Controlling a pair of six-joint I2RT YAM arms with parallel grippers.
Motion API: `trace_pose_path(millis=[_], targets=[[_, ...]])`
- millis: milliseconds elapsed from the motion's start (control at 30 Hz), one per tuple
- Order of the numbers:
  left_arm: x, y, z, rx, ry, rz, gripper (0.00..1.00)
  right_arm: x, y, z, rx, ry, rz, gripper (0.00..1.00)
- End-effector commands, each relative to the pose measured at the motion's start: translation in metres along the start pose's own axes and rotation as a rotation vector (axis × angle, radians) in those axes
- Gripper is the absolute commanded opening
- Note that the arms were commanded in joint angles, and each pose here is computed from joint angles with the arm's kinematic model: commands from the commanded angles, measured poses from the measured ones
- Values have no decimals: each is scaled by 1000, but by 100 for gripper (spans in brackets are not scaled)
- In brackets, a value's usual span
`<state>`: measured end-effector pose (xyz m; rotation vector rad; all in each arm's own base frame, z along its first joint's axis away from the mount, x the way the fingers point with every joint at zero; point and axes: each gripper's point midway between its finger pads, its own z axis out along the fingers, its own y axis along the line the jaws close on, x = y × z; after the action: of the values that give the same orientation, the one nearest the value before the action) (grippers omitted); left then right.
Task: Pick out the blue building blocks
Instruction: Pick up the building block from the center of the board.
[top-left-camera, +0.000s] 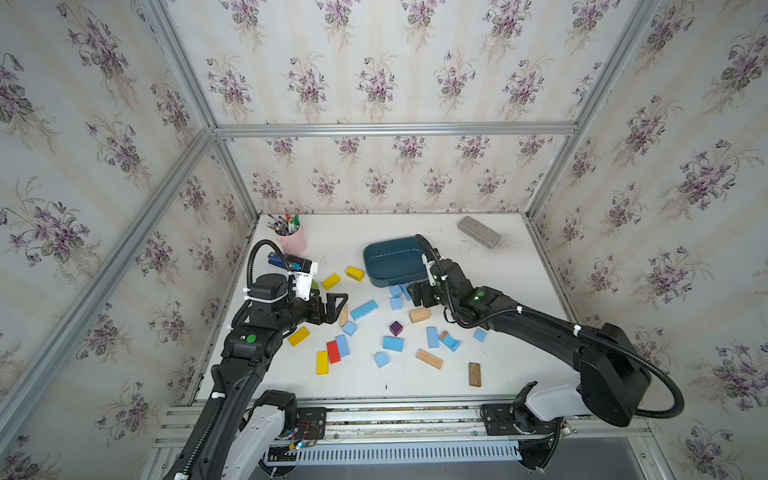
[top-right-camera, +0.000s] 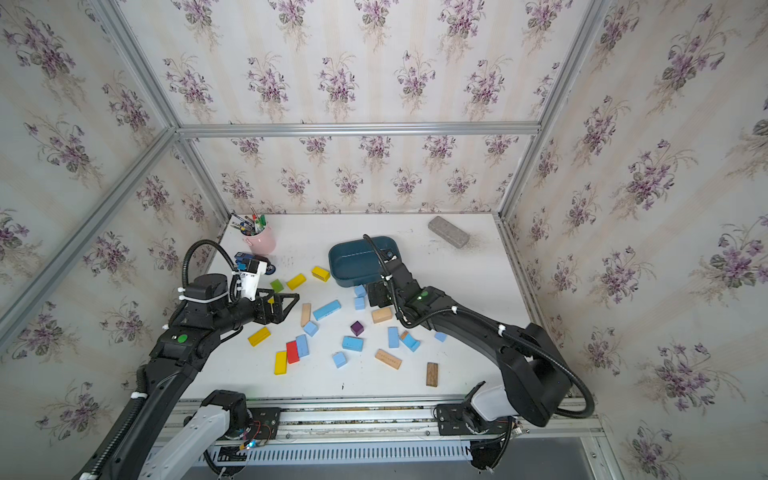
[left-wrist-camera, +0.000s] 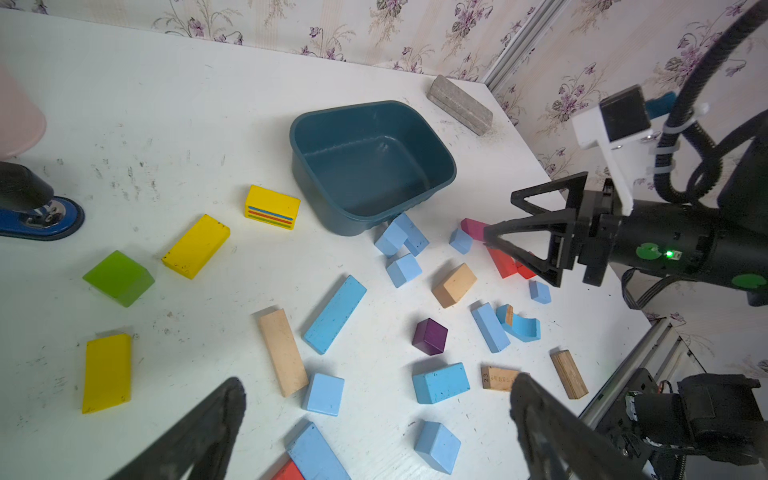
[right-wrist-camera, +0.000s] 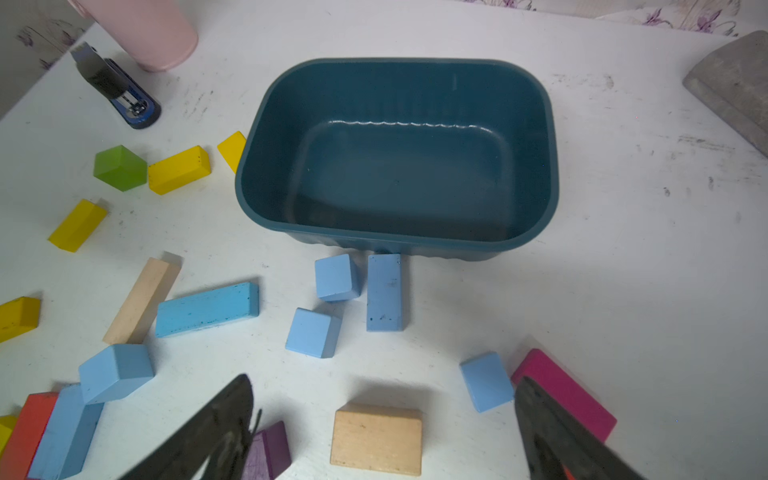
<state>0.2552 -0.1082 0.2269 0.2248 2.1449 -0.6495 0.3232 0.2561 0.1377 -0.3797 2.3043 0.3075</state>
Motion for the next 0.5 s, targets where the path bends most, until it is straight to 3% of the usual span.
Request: trace_pose_path(millis=[0, 267, 467], targets=[[-2, 3, -3, -23, -15, 21, 99, 14, 1, 12, 91, 70, 68, 92], [-1, 3, -4, -25, -17, 18, 99, 40, 45, 40, 90, 137, 128, 86], [-1, 3, -4, -24, -19, 20, 99, 56, 48, 60, 215, 201, 106, 78]])
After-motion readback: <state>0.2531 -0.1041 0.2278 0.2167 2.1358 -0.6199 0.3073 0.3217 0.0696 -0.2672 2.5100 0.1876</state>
